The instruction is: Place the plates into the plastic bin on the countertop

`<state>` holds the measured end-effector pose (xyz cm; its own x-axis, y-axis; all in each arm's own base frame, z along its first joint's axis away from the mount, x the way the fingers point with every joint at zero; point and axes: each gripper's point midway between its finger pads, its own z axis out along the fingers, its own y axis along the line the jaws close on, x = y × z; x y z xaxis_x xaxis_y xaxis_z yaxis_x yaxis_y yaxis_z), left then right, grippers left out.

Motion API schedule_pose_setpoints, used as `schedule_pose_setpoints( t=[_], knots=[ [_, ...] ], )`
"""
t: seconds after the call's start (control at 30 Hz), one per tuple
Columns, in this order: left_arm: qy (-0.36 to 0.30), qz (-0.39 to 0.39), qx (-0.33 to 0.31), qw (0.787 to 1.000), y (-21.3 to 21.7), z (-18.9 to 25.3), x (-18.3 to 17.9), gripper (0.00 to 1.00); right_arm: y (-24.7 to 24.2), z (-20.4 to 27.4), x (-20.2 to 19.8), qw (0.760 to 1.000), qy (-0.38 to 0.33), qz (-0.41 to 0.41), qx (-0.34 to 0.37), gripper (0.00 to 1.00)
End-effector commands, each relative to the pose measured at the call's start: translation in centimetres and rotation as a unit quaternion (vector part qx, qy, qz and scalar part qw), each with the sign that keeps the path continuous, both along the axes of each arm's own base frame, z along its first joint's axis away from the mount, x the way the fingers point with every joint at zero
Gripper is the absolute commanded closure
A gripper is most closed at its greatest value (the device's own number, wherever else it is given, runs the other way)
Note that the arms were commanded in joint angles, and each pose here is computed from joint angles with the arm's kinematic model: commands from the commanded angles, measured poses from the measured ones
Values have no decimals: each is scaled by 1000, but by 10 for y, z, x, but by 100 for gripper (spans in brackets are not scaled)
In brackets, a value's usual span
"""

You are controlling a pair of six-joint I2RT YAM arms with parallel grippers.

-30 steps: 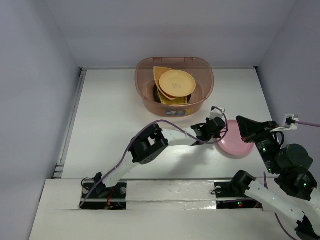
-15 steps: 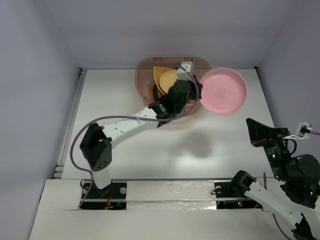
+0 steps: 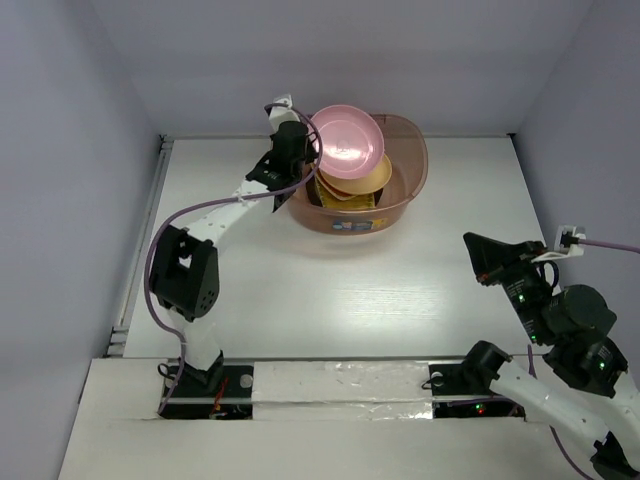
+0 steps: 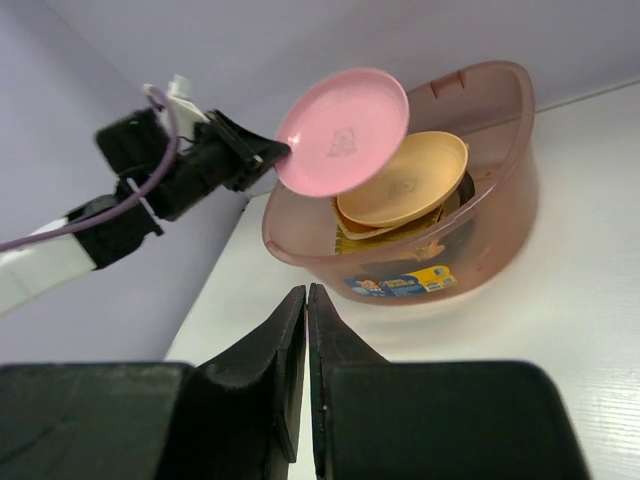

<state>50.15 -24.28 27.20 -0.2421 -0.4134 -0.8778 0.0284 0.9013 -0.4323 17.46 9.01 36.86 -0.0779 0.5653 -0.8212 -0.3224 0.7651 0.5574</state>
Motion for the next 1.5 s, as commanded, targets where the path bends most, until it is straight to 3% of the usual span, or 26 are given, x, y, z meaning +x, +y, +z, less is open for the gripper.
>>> schedule_pose_setpoints(
  t=[0.0, 0.2, 0.33, 0.5, 0.53, 0.6, 0.63, 0.7, 0.73, 0.8, 0.83, 0.9, 0.93, 0.97, 1.03, 1.1, 1.13, 1.2, 1.27, 1.37, 1.47],
  knots=[
    [-11, -1, -2, 1000, -1, 15, 11, 100, 6, 15, -1, 1000, -22, 14, 15, 90],
    [17, -2, 21, 1000, -1, -10, 29, 89, 15, 12, 4, 1000, -15, 24, 9, 90],
    [27, 5, 30, 999, 1, -21, 31, 72, 16, 12, 4, 1000, -15, 25, 8, 90],
    [17, 21, 31, 999, 12, -12, 24, 58, 15, 15, 3, 1000, -17, 24, 11, 89],
    [-5, 22, 18, 1000, 16, 10, 17, 50, 14, 16, 3, 1000, -19, 23, 11, 89],
    [-21, 17, 6, 1000, 19, 20, 8, 45, 16, 16, 4, 1000, -18, 24, 9, 89],
    [-44, 14, -9, 999, 23, 46, -2, 42, 16, 16, 4, 1000, -18, 24, 9, 89],
    [-55, 2, -23, 998, 25, 54, -16, 40, 17, 16, 5, 999, -19, 24, 8, 95],
    [-79, -8, -43, 996, 26, 79, -34, 37, 18, 17, 6, 999, -20, 25, 8, 99],
    [-88, -25, -54, 994, 25, 77, -53, 34, 19, 19, 6, 999, -24, 27, 9, 100],
    [-113, -29, -70, 991, 33, 100, -71, 32, 18, 21, 6, 999, -27, 25, 8, 100],
    [-105, -38, -77, 991, 36, 87, -92, 31, 15, 25, 5, 999, -32, 20, 10, 100],
    [-127, -49, -95, 986, 41, 108, -114, 28, 10, 28, 4, 999, -34, 12, 10, 100],
    [-113, -53, -98, 987, 44, 90, -123, 27, 7, 28, 4, 999, -33, 7, 9, 100],
    [-137, -74, -121, 980, 52, 109, -155, 22, -5, 35, -1, 999, -42, -8, 17, 93],
    [-119, -80, -116, 983, 60, 94, -172, 21, -15, 37, -4, 998, -45, -23, 25, 75],
    [-123, -83, -119, 982, 69, 100, -189, 21, -26, 40, -7, 997, -51, -37, 39, 59],
    [-118, -80, -114, 983, 79, 94, -203, 20, -35, 41, -10, 996, -53, -52, 50, 41],
    [-125, -82, -115, 982, 91, 95, -222, 19, -47, 41, -13, 994, -56, -72, 64, 15],
    [-136, -79, -110, 981, 104, 97, -240, 20, -52, 37, -11, 993, -52, -88, 65, 0],
    [-125, -76, -91, 985, 110, 94, -244, 18, -51, 35, -7, 993, -44, -92, 63, 0]
  ],
)
